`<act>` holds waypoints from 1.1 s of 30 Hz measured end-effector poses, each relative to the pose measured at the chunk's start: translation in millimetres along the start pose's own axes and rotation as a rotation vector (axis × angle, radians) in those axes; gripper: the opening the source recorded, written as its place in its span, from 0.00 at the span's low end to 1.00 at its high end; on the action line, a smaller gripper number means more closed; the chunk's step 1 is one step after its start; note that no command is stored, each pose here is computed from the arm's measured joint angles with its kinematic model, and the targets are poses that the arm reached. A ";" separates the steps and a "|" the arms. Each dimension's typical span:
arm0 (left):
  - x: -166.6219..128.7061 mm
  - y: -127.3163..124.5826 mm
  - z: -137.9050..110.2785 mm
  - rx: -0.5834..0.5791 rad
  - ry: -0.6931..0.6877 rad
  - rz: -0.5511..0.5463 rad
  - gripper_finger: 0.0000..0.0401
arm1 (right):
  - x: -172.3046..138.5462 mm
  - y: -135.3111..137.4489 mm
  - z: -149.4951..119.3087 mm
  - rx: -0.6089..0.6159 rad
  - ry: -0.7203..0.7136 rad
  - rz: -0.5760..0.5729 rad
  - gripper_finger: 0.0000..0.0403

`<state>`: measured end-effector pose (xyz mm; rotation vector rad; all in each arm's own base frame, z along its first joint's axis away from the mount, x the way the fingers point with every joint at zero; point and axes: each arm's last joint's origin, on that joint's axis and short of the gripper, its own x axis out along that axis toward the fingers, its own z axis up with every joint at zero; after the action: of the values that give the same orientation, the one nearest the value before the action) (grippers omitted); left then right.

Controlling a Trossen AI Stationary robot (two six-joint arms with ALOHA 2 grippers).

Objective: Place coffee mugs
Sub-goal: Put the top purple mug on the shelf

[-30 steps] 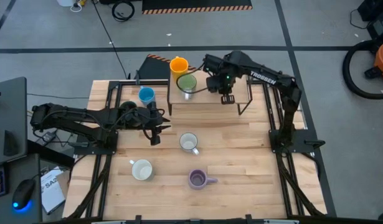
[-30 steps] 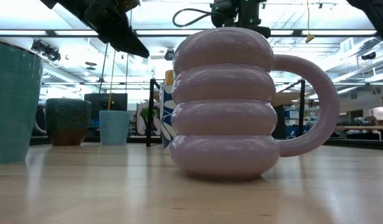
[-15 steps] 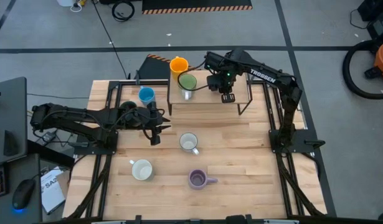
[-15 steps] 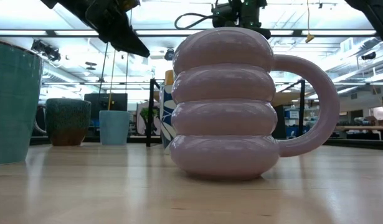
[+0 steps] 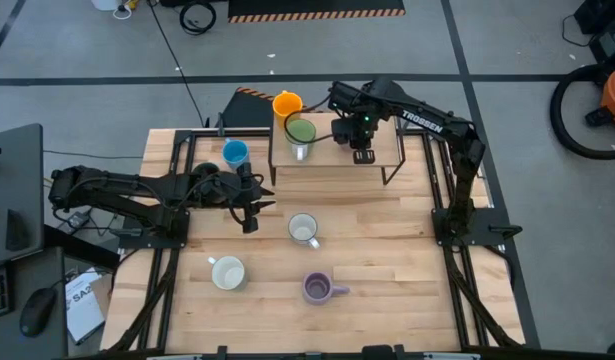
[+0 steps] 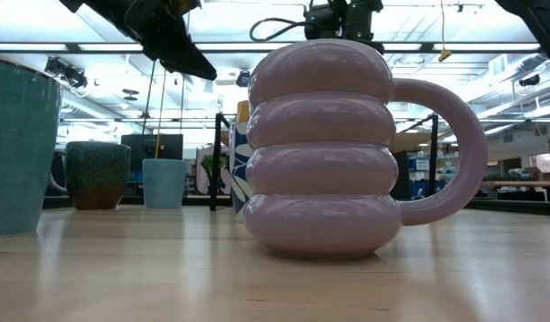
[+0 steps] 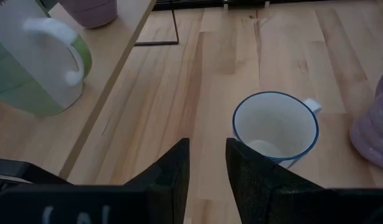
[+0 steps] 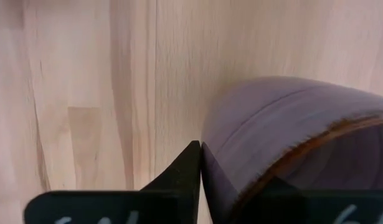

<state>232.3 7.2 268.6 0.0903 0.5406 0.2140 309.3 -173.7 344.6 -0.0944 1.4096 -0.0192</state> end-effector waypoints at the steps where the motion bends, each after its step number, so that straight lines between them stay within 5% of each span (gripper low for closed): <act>1: 0.0 0.0 0.0 -0.002 0.000 0.000 0.27 | 0.0 -0.2 0.3 0.003 -0.003 -0.003 0.14; 17: -0.1 -0.3 -0.2 -0.020 0.002 -0.001 0.27 | -0.2 3.1 3.4 0.037 0.042 -0.100 0.39; 33: -0.1 -0.3 -0.4 -0.037 0.004 -0.001 0.27 | -44.8 4.4 3.9 0.099 -0.076 -0.144 0.44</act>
<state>232.1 6.9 268.3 0.0535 0.5400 0.2228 305.7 -166.0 388.9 -0.1136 1.3211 -0.2028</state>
